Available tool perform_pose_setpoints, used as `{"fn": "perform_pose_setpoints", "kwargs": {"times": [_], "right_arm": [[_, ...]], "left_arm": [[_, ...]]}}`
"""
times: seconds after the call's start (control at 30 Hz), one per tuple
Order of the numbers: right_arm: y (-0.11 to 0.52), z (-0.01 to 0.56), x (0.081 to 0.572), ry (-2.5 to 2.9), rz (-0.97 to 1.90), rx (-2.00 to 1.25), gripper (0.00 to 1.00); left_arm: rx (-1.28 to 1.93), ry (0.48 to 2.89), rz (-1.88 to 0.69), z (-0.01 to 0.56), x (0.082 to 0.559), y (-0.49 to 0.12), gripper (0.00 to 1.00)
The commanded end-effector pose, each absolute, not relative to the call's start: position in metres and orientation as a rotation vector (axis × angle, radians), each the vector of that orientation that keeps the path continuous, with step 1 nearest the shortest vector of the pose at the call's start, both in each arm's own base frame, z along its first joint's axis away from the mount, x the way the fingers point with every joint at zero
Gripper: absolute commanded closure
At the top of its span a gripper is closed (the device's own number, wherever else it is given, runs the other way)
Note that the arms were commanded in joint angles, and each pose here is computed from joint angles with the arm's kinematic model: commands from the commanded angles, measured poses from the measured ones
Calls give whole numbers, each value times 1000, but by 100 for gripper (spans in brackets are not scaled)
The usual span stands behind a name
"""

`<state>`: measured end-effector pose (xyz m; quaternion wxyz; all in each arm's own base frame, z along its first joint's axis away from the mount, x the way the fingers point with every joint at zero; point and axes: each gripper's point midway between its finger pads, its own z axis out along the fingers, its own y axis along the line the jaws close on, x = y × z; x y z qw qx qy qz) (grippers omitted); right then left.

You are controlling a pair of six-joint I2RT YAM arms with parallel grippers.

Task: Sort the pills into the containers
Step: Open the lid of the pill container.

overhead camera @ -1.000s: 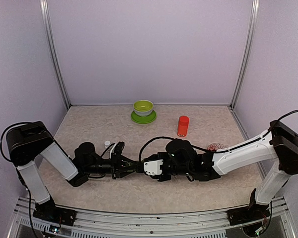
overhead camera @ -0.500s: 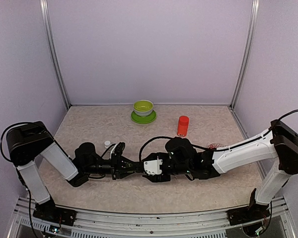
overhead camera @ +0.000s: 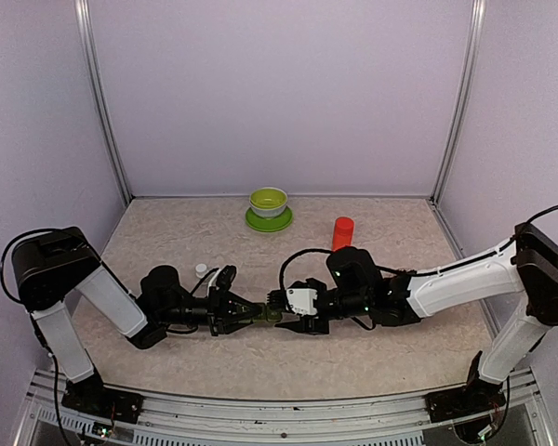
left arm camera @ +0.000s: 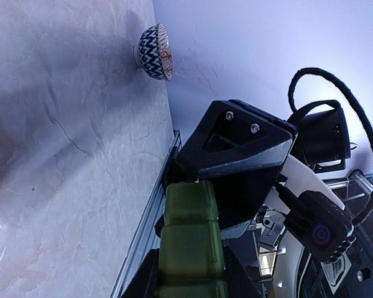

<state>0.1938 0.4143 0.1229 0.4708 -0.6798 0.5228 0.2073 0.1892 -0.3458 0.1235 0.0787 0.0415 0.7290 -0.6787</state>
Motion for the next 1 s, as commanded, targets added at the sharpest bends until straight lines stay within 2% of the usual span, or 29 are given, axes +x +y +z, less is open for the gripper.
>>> {"fn": "perform_pose_setpoints", "kwargs": {"times": [0.0,0.43,0.73,0.83,0.97], "right_arm": [[413,138,187,1232,570,-1629,45],[417,147,181,1200,635,-1606,45],[413,143,182,1213,640,-1610,57],[412,142,181,1208,633,-1612,50],[410,144,180,1191,635,-1604,49]], "left_arm": [[215,2093,-2077,144,185,-351,79],[218,2094,-2113,141,180,-356,79],[210,2096,-2108,141,181,-356,79],[208,2092,-2111,141,182,-355,79],[209,2091,-2113,142,182,-356,79]]}}
